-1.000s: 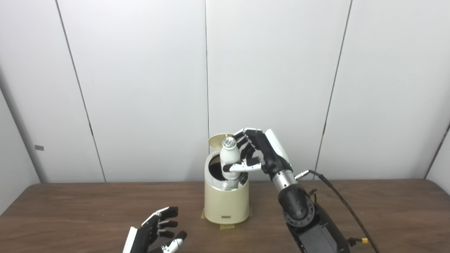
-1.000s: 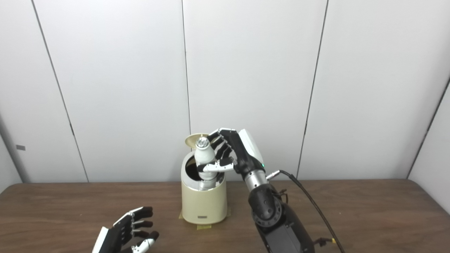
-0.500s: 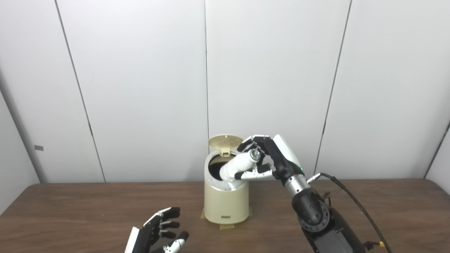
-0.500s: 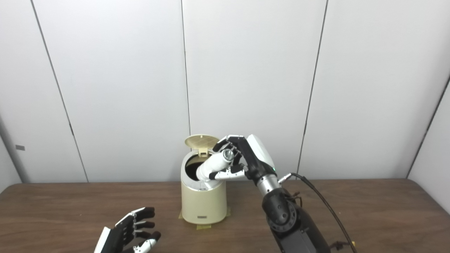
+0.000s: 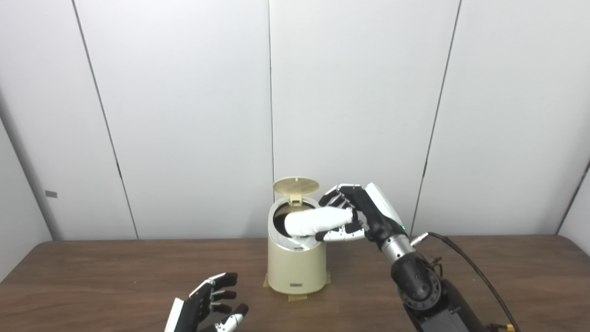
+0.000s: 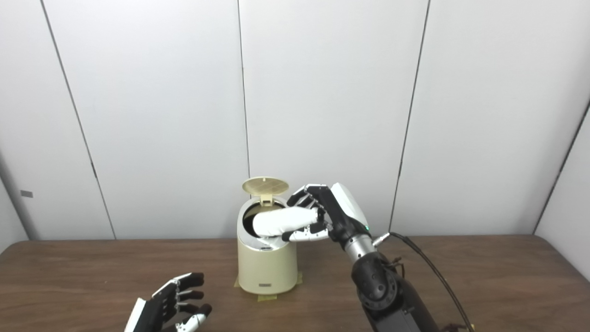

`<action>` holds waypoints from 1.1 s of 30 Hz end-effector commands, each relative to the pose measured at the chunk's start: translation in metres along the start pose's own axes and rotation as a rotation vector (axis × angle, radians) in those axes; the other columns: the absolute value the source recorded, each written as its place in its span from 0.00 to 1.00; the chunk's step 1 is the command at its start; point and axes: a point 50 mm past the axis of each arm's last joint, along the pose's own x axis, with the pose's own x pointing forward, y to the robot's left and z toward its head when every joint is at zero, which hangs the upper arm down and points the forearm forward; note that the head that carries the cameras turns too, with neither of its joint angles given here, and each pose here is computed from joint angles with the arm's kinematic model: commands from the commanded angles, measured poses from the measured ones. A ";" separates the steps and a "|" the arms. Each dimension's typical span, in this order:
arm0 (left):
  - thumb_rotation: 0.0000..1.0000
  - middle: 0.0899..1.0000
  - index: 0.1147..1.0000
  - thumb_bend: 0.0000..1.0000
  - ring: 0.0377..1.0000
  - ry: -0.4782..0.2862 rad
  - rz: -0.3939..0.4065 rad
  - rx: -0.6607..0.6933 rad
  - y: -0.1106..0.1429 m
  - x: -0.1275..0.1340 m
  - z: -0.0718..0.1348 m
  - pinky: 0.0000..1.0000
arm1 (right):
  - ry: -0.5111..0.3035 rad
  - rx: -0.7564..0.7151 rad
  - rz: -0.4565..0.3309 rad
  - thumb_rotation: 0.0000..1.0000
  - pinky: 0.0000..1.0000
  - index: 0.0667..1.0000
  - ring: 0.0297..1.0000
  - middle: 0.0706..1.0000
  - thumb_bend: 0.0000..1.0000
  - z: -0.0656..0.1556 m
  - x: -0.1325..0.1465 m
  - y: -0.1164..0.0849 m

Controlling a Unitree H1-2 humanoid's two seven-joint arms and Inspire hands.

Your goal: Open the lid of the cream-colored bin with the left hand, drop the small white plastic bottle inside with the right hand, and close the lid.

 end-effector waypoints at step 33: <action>0.11 0.76 0.74 0.54 0.70 -0.055 -0.008 -0.001 -0.005 0.011 0.013 0.62 | -0.123 -0.087 -0.083 0.00 0.28 0.53 0.34 0.44 0.51 0.060 0.043 -0.043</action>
